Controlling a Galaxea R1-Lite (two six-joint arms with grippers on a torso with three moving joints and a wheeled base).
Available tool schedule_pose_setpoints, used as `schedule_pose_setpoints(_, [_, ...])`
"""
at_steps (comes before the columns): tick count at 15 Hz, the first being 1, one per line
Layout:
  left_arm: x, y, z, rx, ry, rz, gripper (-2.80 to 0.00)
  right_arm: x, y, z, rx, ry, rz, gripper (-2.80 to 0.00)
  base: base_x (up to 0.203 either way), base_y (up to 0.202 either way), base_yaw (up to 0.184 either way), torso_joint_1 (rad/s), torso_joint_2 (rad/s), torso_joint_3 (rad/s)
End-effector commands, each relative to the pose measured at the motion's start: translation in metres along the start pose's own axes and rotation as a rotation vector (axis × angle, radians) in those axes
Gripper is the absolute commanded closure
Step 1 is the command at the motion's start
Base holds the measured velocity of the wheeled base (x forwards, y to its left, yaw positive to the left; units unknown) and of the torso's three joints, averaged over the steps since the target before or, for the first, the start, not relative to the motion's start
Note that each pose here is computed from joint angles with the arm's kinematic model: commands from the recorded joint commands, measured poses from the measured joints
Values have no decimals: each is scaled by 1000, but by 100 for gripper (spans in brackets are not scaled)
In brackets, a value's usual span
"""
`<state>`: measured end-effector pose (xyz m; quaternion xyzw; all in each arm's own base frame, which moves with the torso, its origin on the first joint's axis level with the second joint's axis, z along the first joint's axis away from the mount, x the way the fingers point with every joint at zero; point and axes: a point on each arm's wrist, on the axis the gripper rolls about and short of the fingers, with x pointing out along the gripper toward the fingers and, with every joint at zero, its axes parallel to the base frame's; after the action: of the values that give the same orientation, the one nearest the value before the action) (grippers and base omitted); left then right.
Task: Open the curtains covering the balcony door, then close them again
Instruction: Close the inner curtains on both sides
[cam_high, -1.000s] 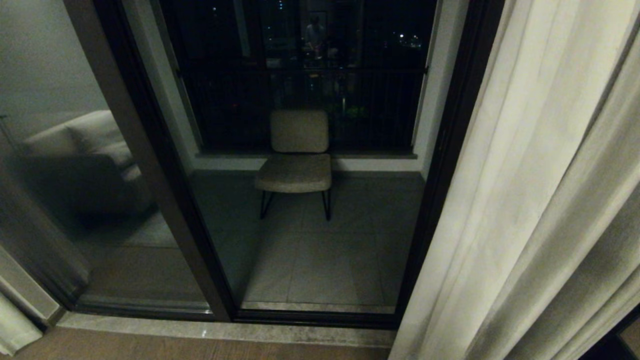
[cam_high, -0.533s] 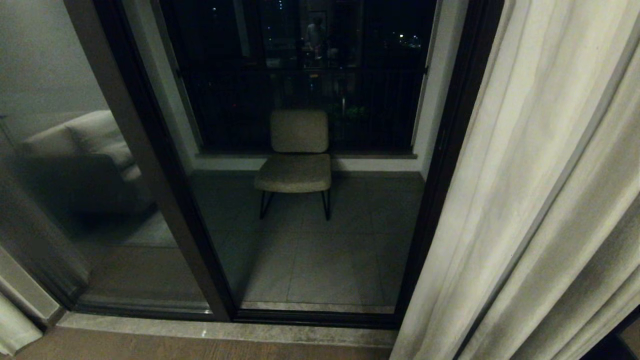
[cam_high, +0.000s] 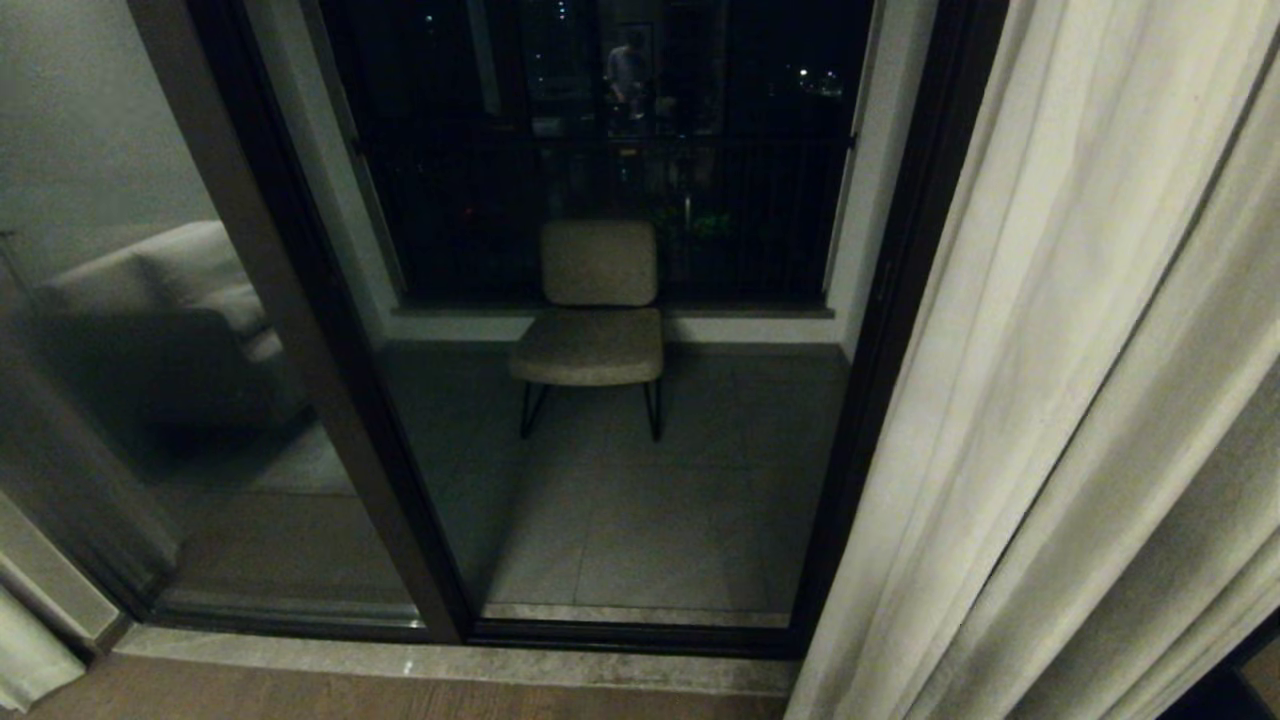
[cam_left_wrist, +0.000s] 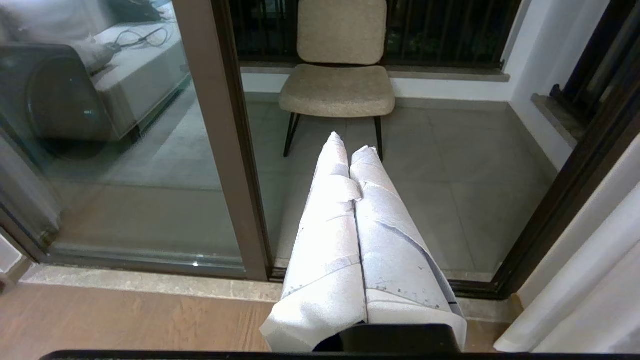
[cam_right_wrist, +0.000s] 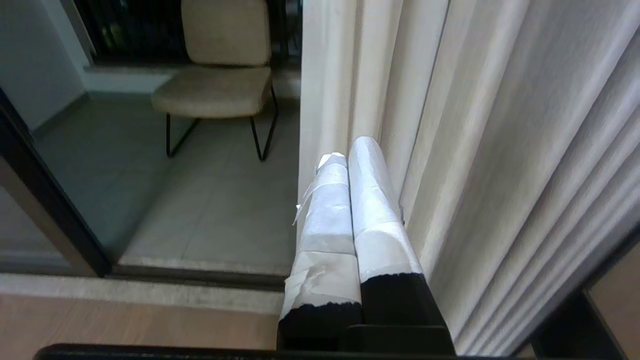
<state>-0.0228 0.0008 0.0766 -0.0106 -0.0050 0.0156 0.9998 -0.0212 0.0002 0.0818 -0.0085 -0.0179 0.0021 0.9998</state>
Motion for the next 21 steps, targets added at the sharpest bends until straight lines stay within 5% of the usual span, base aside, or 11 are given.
schedule_pose_setpoints(1, [0, 0, 0, 0, -1, 1, 0, -2, 0, 0, 0, -23, 0, 0, 0, 0, 0, 0, 0, 0])
schedule_pose_setpoints(21, [0, 0, 0, 0, 0, 1, 0, -2, 0, 0, 0, -23, 1, 0, 0, 0, 0, 0, 0, 0])
